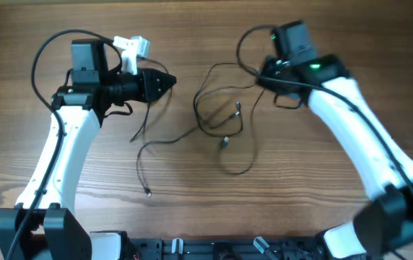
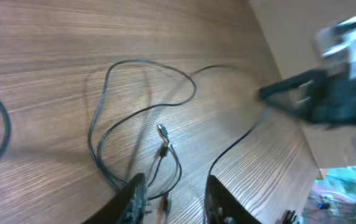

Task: Untangle cables
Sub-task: 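Grasp a black cable with the right gripper and lift it, then pull the held cable to the right table edge and lay it down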

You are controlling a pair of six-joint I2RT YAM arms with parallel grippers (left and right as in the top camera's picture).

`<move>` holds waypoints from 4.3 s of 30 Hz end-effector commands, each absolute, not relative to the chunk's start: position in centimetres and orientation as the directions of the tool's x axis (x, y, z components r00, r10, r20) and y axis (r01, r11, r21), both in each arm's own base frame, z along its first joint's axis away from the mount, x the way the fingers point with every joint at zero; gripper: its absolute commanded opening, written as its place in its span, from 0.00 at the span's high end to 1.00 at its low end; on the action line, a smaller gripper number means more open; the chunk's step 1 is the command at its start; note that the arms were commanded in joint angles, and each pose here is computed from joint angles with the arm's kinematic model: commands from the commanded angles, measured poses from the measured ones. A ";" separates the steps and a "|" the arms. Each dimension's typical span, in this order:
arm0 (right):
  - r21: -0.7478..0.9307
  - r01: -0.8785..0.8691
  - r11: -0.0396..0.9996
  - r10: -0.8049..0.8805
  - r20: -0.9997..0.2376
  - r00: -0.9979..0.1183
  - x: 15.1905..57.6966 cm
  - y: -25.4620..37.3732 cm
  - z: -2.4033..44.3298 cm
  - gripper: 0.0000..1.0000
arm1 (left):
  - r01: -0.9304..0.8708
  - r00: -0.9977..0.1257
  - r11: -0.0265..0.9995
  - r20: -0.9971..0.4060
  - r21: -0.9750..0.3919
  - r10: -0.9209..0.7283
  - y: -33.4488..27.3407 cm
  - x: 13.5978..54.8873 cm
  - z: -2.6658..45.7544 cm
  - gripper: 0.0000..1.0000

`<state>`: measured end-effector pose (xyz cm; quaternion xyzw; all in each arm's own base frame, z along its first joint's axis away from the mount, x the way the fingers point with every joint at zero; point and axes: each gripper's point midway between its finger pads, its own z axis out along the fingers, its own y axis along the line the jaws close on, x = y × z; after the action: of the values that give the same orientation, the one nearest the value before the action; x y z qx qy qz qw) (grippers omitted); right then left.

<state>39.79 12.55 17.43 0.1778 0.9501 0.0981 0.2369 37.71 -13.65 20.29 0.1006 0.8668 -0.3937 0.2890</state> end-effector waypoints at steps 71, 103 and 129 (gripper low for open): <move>0.471 0.866 0.170 0.941 -0.338 -0.001 25.7 -41.7 22.9 0.95 | 0.546 -0.794 0.604 -0.589 -0.581 0.151 -23.6 33.7 19.9 0.00; 0.178 0.979 -0.095 0.867 -0.469 0.170 20.7 -46.0 24.4 0.95 | 0.560 -0.778 0.598 -0.613 -0.573 0.141 -23.8 34.2 20.4 0.00; 0.049 0.997 -0.061 0.929 -0.362 0.075 24.7 -42.1 16.6 0.65 | 0.584 -0.751 0.590 -0.646 -0.558 0.132 -24.0 34.8 21.0 0.00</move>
<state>25.11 -42.01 17.08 0.7143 0.6743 -0.1082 0.1532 34.70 -23.73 20.70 0.2106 0.8481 -0.3968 0.2809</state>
